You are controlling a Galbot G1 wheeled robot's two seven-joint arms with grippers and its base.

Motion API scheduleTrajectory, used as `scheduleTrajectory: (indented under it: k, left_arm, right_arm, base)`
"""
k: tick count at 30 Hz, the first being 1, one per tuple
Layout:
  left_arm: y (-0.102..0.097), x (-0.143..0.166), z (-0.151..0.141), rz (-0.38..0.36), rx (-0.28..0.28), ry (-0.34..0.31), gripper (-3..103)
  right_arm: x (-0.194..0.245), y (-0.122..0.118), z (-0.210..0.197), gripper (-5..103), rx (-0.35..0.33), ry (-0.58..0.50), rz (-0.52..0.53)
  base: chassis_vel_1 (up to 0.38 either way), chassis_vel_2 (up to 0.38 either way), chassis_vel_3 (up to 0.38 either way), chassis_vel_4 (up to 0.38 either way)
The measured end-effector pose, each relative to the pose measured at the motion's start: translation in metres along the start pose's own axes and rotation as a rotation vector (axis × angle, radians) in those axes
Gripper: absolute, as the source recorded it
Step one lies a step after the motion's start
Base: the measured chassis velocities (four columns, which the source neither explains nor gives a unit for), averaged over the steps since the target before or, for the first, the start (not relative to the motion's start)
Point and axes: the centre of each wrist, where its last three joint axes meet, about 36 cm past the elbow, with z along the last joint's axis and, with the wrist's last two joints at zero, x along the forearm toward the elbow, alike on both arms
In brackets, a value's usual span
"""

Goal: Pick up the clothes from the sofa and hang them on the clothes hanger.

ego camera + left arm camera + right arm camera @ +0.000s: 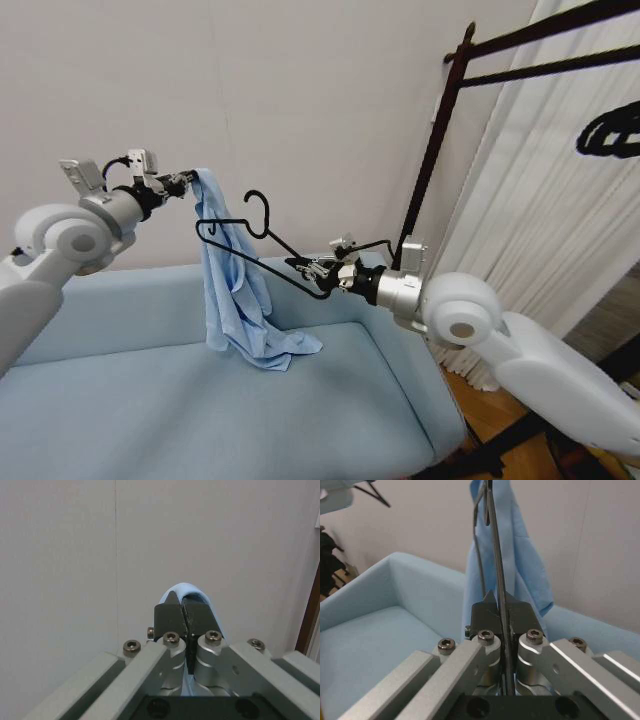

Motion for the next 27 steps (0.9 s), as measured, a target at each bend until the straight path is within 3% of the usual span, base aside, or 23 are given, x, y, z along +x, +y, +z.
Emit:
scheduleTrajectory:
  k: [20, 27]
  left_arm:
    - [-0.008, 0.007, 0.003, 0.012, -0.001, -0.005, 0]
    - [-0.019, 0.022, 0.006, 0.013, -0.011, -0.010, 0]
  right_arm:
    - [-0.036, 0.001, -0.016, 1, -0.007, -0.047, 0.022]
    - [-0.077, -0.002, -0.032, 1, 0.037, -0.070, 0.098]
  base:
    - [0.000, 0.000, 0.000, 0.000]
    - [0.000, 0.000, 0.000, 0.000]
